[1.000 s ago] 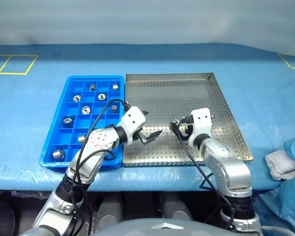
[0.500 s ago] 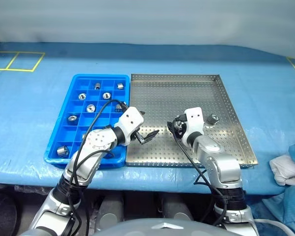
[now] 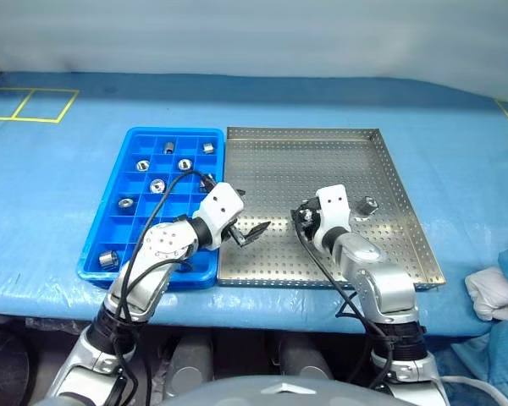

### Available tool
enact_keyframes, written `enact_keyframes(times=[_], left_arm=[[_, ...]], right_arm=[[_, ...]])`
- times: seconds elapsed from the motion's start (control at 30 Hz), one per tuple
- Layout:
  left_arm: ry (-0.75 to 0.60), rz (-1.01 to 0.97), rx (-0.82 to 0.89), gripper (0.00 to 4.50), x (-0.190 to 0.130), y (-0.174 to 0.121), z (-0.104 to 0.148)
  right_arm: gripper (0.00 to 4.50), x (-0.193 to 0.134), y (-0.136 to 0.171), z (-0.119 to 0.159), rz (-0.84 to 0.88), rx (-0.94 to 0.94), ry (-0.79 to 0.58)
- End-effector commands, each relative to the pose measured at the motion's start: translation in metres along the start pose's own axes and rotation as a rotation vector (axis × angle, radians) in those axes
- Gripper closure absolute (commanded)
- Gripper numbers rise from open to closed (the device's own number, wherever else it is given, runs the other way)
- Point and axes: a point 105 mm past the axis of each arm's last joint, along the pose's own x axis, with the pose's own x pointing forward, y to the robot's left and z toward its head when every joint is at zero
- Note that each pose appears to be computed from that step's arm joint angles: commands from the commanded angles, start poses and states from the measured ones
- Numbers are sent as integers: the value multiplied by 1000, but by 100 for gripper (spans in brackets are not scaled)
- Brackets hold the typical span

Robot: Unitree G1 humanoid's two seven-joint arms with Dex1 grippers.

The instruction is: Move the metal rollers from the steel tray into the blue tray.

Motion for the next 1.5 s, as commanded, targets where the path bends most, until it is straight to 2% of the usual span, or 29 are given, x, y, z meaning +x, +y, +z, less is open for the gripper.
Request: enact_keyframes(times=[0.03,0.37,0.73,1.07,1.5], left_arm=[[-30,36,20,0,-8,5,10],[-26,163,28,0,-42,22,11],[39,414,-22,0,-88,38,-9],[62,456,-46,0,-97,30,-14],[64,442,-48,0,-93,29,-13]], right_arm=[[281,-1,7,18,36,-29,-54],[281,-9,60,66,315,-82,-200],[281,11,100,75,483,-144,-197],[281,26,124,82,571,-159,-212],[281,31,121,78,557,-151,-204]])
